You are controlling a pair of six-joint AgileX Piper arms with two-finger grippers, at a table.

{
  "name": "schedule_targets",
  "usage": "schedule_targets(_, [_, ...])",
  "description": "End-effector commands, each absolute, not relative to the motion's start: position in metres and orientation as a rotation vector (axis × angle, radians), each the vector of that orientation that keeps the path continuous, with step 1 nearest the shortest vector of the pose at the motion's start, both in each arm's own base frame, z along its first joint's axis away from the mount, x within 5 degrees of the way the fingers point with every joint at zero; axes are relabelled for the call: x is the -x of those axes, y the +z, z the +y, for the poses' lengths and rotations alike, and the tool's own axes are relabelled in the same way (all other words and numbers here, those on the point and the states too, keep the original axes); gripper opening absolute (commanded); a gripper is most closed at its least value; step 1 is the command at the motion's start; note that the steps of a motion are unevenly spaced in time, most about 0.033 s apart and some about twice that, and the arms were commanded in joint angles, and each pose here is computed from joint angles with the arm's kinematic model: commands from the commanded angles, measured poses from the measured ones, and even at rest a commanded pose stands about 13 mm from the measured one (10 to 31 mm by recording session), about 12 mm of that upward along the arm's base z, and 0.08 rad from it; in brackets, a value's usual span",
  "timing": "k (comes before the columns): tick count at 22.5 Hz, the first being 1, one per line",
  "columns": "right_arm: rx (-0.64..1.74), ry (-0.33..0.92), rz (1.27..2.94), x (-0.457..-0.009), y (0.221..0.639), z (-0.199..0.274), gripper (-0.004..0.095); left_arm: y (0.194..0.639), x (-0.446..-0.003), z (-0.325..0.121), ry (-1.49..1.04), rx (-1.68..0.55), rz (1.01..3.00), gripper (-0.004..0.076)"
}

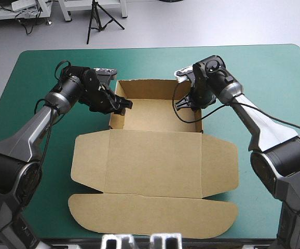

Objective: Fold the box

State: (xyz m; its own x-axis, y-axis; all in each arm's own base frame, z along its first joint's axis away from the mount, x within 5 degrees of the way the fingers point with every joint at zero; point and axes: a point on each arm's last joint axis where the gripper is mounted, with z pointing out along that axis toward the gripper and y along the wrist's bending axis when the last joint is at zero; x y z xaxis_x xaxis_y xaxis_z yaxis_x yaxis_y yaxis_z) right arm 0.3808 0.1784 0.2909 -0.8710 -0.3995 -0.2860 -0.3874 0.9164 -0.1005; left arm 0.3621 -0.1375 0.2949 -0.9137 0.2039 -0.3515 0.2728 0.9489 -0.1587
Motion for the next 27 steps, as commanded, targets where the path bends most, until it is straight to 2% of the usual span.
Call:
schedule_targets(1, [0.585, -0.049, 2.648, -0.362, 0.345, 0.167, 0.034, 0.338, -0.354, -0.136, -0.311, -0.359, 2.673, 0.0481])
schedule_targets(6, [0.566, -0.023, 2.591, -0.349, 0.369, 0.161, 0.0337, 0.384, -0.347, -0.131, -0.269, -0.383, 2.656, 0.0465])
schedule_targets(9, [0.549, 0.0, 2.546, -0.337, 0.388, 0.155, 0.0338, 0.424, -0.336, -0.133, -0.404, -0.302, 2.544, 0.0393])
schedule_targets(10, [0.54, 0.011, 2.528, -0.332, 0.396, 0.153, 0.0338, 0.438, -0.328, -0.134, -0.461, -0.3, 2.502, 0.0345])
schedule_targets(11, [0.494, 0.035, 2.506, -0.324, 0.407, 0.149, 0.0337, 0.464, -0.311, -0.131, -0.506, -0.335, 2.414, 0.0227])
schedule_targets(12, [0.474, 0.053, 2.495, -0.319, 0.413, 0.147, 0.0338, 0.475, -0.301, -0.129, -0.506, -0.35, 2.379, 0.0147])
schedule_targets(13, [0.468, 0.088, 2.477, -0.312, 0.421, 0.146, 0.0338, 0.494, -0.279, -0.121, -0.478, -0.423, 2.299, -0.0013])
schedule_targets(18, [0.417, 0.111, 2.52, -0.319, 0.411, 0.15, 0.0337, 0.52, -0.203, -0.089, -0.389, -0.467, 2.178, -0.0009])
schedule_targets(24, [0.372, 0.08, 2.696, -0.363, 0.349, 0.156, 0.0337, 0.468, -0.106, -0.039, -0.181, -0.43, 2.197, -0.0009])
schedule_targets(27, [0.303, 0.176, 2.765, -0.376, 0.331, 0.15, 0.0338, 0.445, -0.068, -0.024, -0.167, -0.416, 2.141, -0.0009])
